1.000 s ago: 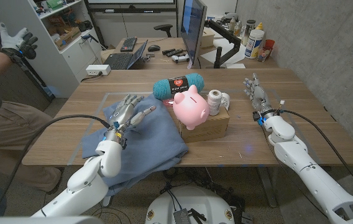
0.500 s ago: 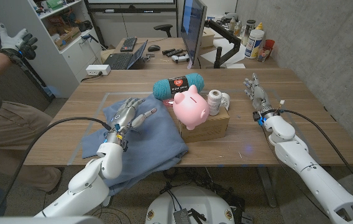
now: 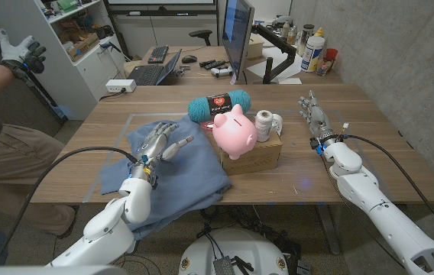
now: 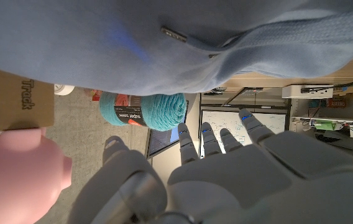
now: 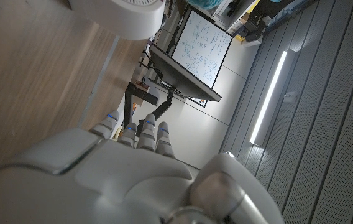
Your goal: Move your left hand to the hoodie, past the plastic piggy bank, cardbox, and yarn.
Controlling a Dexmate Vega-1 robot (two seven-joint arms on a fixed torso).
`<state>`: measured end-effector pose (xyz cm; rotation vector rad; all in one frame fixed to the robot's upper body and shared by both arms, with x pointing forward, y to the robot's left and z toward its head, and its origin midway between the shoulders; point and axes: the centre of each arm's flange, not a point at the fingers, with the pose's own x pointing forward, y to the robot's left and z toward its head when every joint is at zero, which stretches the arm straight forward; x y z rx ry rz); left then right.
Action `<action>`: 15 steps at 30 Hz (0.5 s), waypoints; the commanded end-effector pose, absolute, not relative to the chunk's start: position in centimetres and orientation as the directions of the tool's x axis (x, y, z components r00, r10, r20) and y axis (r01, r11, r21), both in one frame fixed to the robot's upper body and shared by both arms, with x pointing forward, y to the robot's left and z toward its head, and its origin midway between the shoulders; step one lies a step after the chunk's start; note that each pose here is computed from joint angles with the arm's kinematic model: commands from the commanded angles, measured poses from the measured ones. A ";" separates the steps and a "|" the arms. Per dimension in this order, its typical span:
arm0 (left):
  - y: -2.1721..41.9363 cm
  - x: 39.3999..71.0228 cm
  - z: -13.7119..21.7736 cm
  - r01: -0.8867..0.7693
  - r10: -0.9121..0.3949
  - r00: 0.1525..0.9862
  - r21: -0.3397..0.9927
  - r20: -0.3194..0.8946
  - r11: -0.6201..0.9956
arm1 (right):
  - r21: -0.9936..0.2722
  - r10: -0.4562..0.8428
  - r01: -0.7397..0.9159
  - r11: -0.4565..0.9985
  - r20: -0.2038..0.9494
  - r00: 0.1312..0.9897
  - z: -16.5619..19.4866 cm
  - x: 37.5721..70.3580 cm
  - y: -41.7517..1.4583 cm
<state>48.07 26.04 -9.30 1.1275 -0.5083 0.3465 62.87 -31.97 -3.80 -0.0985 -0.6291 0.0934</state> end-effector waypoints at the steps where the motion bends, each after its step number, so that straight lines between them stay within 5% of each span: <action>1: 26.2 47.8 -9.7 -0.503 0.011 0.839 0.769 0.543 0.395 | -0.118 0.118 -0.061 0.991 0.576 0.809 -4.0 63.0 -31.9; 15: 26.0 47.9 -10.2 -0.492 0.020 0.849 0.774 0.529 0.399 | -0.135 0.132 -0.066 0.989 0.574 0.808 -3.9 62.7 -31.9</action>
